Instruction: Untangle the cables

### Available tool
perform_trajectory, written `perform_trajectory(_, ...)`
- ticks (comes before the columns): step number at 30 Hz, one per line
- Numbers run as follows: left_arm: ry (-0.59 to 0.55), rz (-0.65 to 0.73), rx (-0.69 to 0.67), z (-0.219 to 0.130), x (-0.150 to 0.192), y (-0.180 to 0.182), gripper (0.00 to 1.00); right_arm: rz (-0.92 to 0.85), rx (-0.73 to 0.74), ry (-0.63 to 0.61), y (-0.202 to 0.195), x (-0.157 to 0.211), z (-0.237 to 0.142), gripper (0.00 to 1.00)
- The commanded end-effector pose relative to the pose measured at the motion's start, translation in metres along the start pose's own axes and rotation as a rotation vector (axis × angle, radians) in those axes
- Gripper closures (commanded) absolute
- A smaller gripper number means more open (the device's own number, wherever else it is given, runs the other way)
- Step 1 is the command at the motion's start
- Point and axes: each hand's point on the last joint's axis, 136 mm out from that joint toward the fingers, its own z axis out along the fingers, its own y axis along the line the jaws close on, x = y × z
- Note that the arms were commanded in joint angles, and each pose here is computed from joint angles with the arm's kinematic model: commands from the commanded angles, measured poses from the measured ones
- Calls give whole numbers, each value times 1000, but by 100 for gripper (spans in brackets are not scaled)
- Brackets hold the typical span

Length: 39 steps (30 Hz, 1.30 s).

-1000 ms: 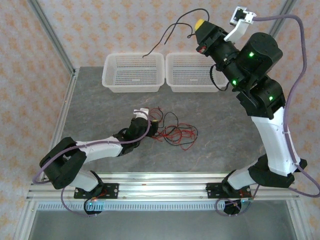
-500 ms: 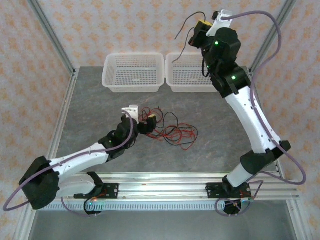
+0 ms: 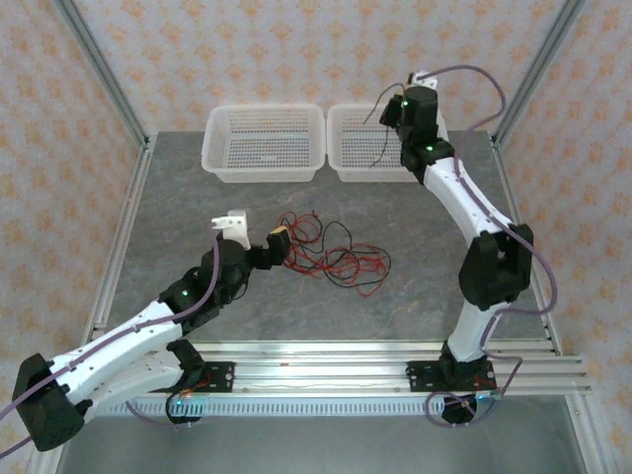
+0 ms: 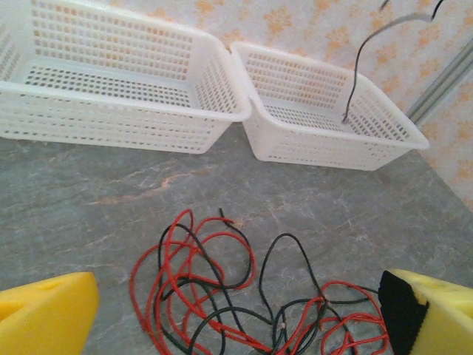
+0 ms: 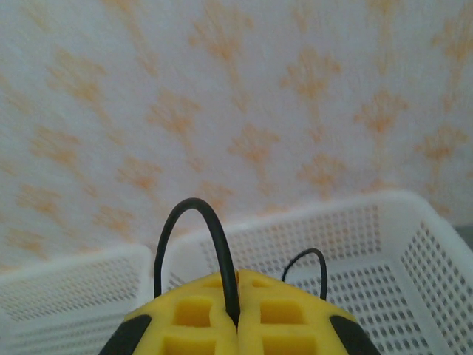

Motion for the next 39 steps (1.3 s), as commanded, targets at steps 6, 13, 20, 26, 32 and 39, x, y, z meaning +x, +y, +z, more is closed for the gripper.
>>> perform_trajectory(6, 30, -33, -104, -12, 1, 20, 4, -69, 154, 218, -45, 102, 67, 100)
perform_trajectory(13, 40, -40, -207, -17, -3, 36, 5, -132, 300, 416, -71, 159, 96, 100)
perform_trajectory(20, 80, -57, -289, -16, -6, 41, 5, -144, 337, 468, -72, 153, 96, 54)
perform_trajectory(26, 154, -58, -333, -9, 0, 38, 5, -160, 357, 451, -69, 116, 78, 16)
perform_trajectory(32, 208, -66, -336, -2, 10, 35, 5, -163, 360, 471, -65, 81, 41, 2)
perform_trajectory(39, 327, -69, -298, 16, 30, 28, 10, -132, 267, 496, -45, 46, -30, 0)
